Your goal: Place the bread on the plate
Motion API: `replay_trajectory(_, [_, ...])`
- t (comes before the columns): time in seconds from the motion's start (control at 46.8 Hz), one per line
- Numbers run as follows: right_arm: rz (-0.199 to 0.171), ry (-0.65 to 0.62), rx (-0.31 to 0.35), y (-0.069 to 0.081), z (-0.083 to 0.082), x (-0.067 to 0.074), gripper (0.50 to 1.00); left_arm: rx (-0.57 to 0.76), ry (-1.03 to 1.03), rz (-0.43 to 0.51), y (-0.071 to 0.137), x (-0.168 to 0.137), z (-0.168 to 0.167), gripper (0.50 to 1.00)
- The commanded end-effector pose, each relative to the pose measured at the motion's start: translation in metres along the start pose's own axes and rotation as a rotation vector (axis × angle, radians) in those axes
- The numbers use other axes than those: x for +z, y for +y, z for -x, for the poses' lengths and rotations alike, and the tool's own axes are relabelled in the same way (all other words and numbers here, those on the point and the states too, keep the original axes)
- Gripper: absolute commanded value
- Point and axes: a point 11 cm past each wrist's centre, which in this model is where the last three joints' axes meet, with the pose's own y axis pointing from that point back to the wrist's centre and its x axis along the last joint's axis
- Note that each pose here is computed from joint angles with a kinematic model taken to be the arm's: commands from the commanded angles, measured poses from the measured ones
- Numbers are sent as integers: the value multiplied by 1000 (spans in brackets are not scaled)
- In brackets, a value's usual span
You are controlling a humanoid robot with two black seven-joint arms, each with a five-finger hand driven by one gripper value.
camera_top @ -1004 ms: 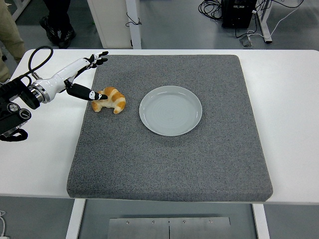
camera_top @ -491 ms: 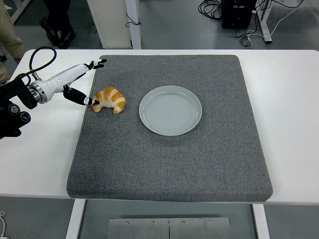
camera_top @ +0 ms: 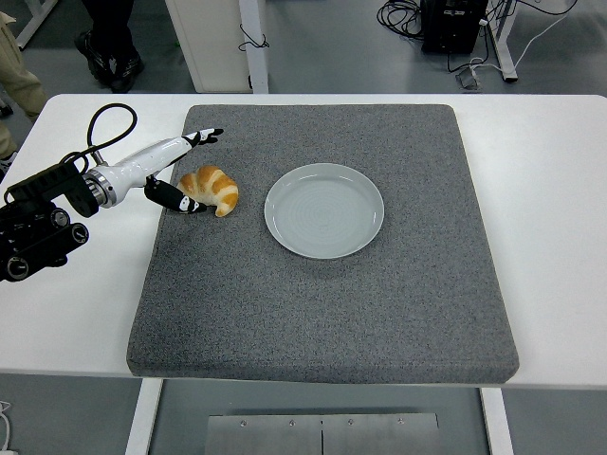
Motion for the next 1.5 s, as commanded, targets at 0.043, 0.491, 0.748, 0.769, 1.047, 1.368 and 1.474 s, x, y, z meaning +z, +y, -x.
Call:
replay_trajectory(0.043, [0,1,0,0,0,0,1000,-1,1,-2,-4,1,3,961])
replay_trajectory(0.491, [0,0,1,0,0,0,1000,-9,-5,-9,-8,1,13,961])
replay_trajectory(0.748, [0,0,-1,0,0,0,1000,0,-4,-31,-11,-5,12,847])
replay_trajectory(0.769, [0,0,1,0,0,0,1000,0,-4,-32,-10,-5,12,822])
replay_trajectory(1.047, [0,1,0,0,0,0,1000,5,-2,-31,-11,-4,10,500])
replay_trajectory(1.368, [0,0,1,0,0,0,1000,35,-35,86,-15,18,-22,500])
replay_trajectory(1.474, [0,0,1,0,0,0,1000,41,-55,98,-13,22,-45,500])
